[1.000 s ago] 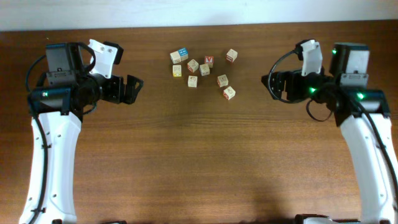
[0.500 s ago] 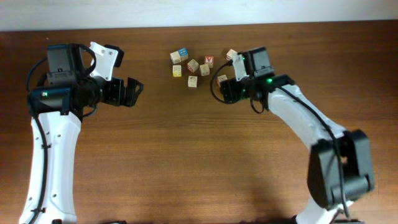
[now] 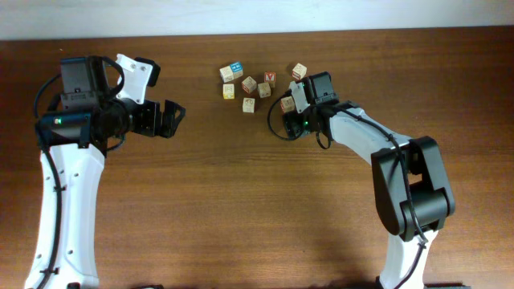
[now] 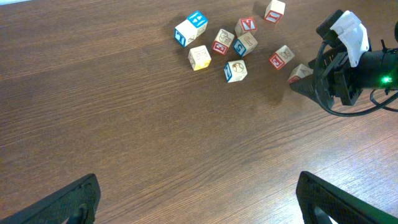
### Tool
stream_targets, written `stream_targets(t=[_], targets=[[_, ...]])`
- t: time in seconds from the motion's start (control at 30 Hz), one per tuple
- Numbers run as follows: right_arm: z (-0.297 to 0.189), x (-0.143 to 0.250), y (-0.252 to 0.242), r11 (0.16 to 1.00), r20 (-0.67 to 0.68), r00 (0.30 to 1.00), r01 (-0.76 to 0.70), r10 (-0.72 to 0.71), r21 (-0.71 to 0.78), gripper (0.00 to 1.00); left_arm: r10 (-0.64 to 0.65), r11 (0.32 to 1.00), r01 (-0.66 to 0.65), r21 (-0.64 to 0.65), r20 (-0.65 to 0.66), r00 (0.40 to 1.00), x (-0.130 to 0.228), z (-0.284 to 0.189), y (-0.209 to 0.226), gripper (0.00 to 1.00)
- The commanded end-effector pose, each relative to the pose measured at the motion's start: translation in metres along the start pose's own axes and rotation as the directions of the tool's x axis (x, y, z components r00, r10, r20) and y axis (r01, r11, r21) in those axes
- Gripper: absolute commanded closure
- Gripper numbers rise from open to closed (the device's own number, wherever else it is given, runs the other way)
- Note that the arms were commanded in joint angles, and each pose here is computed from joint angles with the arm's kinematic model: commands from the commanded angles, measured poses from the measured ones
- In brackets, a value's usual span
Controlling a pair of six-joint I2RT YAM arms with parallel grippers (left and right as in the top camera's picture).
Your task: Rotate 4 blocks
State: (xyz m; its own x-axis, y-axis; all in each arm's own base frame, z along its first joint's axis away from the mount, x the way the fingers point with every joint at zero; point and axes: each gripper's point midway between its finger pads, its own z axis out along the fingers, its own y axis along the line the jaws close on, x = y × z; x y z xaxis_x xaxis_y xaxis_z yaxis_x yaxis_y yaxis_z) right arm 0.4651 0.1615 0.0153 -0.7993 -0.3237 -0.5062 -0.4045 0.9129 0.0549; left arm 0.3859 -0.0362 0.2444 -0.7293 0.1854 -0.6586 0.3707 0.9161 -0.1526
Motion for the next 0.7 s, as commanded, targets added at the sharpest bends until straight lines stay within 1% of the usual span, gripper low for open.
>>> stream_targets(t=[0.0, 0.03, 0.07, 0.2, 0.23, 0.27, 0.33, 0.4, 0.47, 0.5, 0.53, 0.6, 0.67], targets=[[0.003, -0.002, 0.001, 1.0, 0.001, 1.0, 0.004, -0.004, 0.005, 0.41, 0.024, 1.0, -0.024, 0.002, 0.015, 1.0, -0.006, -0.002, 0.0, 0.01], [0.003, -0.002, 0.001, 1.0, 0.001, 1.0, 0.004, -0.004, 0.005, 0.5, 0.024, 1.0, -0.024, 0.002, 0.015, 1.0, -0.006, -0.002, 0.0, 0.01], [0.003, -0.002, 0.001, 1.0, 0.001, 1.0, 0.004, -0.004, 0.005, 0.55, 0.024, 1.0, -0.024, 0.002, 0.015, 1.0, -0.006, -0.002, 0.0, 0.01], [0.003, -0.003, 0.001, 1.0, 0.006, 1.0, 0.003, -0.003, 0.006, 0.68, 0.024, 1.0, -0.024, 0.002, 0.015, 1.0, -0.006, -0.002, 0.0, 0.01], [0.001, -0.006, 0.0, 1.0, 0.014, 1.0, -0.001, 0.001, 0.007, 0.74, 0.024, 1.0, -0.024, 0.002, 0.015, 1.0, -0.006, -0.002, 0.0, 0.01], [-0.005, -0.009, 0.0, 1.0, 0.026, 1.0, -0.014, 0.013, 0.008, 0.78, 0.024, 1.0, -0.024, 0.002, 0.015, 1.0, -0.006, -0.002, 0.0, 0.01], [-0.019, -0.021, 0.001, 0.997, 0.063, 0.996, -0.071, 0.071, 0.006, 0.81, 0.024, 1.0, -0.024, 0.002, 0.015, 1.0, -0.006, -0.002, 0.0, 0.01], [-0.061, -0.042, 0.004, 0.989, 0.129, 0.981, -0.147, 0.146, -0.004, 0.82, 0.024, 1.0, -0.024, 0.002, 0.015, 1.0, -0.006, -0.002, 0.0, 0.01], [-0.094, -0.047, 0.007, 0.981, 0.148, 0.97, -0.192, 0.192, -0.013, 0.82, 0.024, 1.0, -0.024, 0.002, 0.015, 1.0, -0.006, -0.002, 0.0, 0.01], [-0.115, -0.044, 0.01, 0.971, 0.142, 0.961, -0.237, 0.237, -0.019, 0.82, 0.024, 1.0, -0.024, 0.002, 0.015, 1.0, -0.006, -0.002, 0.0, 0.01], [-0.128, -0.036, 0.012, 0.96, 0.113, 0.953, -0.279, 0.279, -0.019, 0.82, 0.024, 1.0, -0.024, 0.002, 0.015, 1.0, -0.006, -0.002, 0.0, 0.01], [-0.139, -0.012, 0.015, 0.932, 0.026, 0.931, -0.364, 0.364, -0.002, 0.83, 0.024, 1.0, -0.024, 0.002, 0.015, 1.0, -0.006, -0.002, 0.0, 0.01], [-0.136, 0.029, 0.019, 0.894, -0.12, 0.885, -0.446, 0.449, 0.053, 0.83, 0.024, 1.0, -0.024, 0.002, 0.015, 1.0, -0.006, -0.002, 0.0, 0.01]])
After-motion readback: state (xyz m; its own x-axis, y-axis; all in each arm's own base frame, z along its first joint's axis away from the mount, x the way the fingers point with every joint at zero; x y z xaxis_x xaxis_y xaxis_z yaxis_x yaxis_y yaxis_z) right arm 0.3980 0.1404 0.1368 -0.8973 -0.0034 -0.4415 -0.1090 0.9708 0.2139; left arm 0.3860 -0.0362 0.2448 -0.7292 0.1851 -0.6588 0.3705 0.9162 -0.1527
